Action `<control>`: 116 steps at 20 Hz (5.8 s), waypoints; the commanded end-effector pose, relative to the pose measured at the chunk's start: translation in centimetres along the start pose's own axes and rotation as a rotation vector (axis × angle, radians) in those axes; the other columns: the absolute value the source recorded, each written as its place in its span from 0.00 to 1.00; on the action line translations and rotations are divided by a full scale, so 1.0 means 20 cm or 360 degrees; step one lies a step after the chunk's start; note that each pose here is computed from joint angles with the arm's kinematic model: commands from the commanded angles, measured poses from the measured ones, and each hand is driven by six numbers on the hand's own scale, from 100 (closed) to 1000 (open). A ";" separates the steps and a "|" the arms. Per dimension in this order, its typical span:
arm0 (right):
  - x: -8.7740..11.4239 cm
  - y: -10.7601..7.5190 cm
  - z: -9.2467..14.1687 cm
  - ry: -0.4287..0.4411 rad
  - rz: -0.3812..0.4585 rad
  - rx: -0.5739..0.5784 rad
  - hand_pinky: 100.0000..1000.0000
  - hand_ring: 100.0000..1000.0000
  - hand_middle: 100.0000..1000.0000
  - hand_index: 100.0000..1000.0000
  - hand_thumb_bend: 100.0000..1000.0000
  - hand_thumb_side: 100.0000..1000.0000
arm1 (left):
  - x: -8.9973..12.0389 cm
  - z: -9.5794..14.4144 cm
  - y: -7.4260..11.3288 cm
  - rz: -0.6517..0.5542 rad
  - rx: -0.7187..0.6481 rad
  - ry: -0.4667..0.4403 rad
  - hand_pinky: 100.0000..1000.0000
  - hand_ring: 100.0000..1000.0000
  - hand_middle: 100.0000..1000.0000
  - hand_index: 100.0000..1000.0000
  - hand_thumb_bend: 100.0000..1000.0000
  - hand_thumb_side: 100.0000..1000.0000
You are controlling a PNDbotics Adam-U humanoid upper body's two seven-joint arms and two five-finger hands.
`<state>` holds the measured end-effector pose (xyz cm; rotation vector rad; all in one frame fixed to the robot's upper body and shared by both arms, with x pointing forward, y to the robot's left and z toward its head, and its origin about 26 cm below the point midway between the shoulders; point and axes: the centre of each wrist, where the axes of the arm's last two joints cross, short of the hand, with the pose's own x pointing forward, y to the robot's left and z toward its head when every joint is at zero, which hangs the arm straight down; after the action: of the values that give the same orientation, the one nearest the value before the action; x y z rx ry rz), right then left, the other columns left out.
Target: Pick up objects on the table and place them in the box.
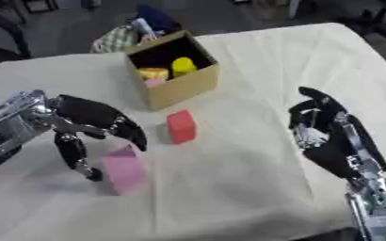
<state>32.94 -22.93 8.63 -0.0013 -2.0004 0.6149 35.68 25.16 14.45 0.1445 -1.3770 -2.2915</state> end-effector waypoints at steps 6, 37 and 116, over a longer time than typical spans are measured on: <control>0.03 -0.02 -0.02 -0.0040 0.0016 0.0001 0.50 0.48 0.57 0.89 0.00 0.36 | -0.04 0.03 -0.01 -0.0244 -0.0322 -0.0225 0.70 0.71 0.64 0.77 0.48 0.00; 0.02 0.02 -0.03 -0.0040 -0.0023 0.0041 0.51 0.48 0.57 0.89 0.00 0.36 | -0.57 -0.05 0.58 0.0056 0.1073 0.1387 0.61 0.50 0.41 0.61 0.33 0.00; 0.02 0.00 -0.03 -0.0040 -0.0014 0.0003 0.51 0.47 0.56 0.88 0.00 0.37 | -0.35 0.05 0.71 -0.0145 0.0394 0.0517 0.70 0.54 0.49 0.59 0.31 0.00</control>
<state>33.14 -22.24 8.44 0.0330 -2.0040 0.6059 46.61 22.01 22.99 0.5563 -1.4811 -2.0135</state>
